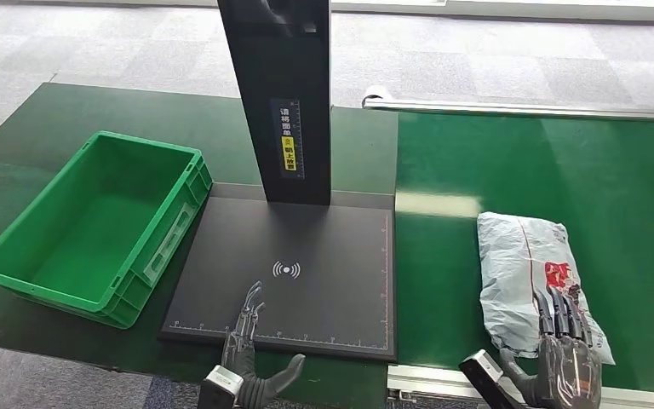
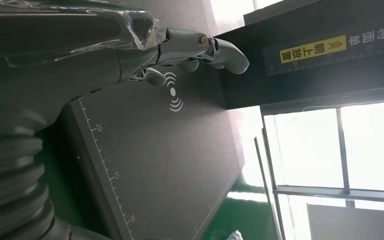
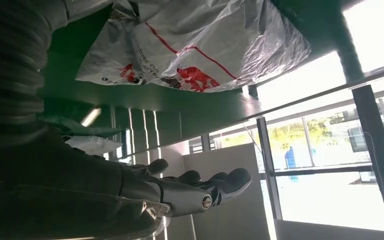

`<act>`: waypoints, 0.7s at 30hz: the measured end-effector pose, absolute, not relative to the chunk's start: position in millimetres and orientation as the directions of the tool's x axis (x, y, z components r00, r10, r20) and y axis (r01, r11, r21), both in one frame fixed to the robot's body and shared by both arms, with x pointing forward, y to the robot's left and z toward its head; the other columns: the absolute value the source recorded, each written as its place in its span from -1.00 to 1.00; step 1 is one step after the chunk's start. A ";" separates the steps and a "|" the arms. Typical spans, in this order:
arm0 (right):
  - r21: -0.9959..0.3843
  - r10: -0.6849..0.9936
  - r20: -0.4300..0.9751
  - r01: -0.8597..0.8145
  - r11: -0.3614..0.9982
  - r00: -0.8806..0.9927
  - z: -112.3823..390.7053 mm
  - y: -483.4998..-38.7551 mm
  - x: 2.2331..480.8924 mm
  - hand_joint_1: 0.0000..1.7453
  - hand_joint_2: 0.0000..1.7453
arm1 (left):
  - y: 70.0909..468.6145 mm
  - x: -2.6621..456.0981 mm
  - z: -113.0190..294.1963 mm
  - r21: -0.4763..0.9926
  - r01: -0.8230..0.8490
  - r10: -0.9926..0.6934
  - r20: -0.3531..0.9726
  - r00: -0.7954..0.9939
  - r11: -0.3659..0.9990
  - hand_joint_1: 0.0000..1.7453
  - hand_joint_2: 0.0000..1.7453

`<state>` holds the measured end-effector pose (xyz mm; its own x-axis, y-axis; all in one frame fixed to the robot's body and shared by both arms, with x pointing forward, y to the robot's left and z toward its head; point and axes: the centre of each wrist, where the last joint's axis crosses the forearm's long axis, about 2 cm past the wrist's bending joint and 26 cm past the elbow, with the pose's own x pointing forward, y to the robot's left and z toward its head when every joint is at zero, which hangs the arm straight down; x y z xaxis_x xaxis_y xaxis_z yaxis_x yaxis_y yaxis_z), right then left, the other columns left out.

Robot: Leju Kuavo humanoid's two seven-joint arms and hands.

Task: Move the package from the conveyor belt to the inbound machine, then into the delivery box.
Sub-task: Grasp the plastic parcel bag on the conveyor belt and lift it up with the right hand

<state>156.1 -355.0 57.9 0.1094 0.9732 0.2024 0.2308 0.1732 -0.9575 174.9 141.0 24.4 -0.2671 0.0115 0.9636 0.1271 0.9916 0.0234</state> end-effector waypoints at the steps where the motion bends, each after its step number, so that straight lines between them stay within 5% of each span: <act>1: -0.958 0.973 0.198 0.232 0.166 0.118 58.8 -358.2 153.3 -1.00 1.00 | 141.2 174.8 24.7 0.022 0.127 0.013 0.963 -0.268 0.992 -1.00 1.00; 12: -0.937 0.938 0.319 0.196 0.290 0.137 60.4 -382.1 137.5 -1.00 1.00 | 140.7 173.9 26.9 0.009 0.141 0.031 0.962 -0.273 0.990 -1.00 1.00; 21: -0.930 0.919 0.361 0.132 0.342 0.156 40.5 -378.1 169.4 -1.00 1.00 | 139.4 174.5 27.8 0.002 0.163 0.043 0.960 -0.275 0.987 -1.00 1.00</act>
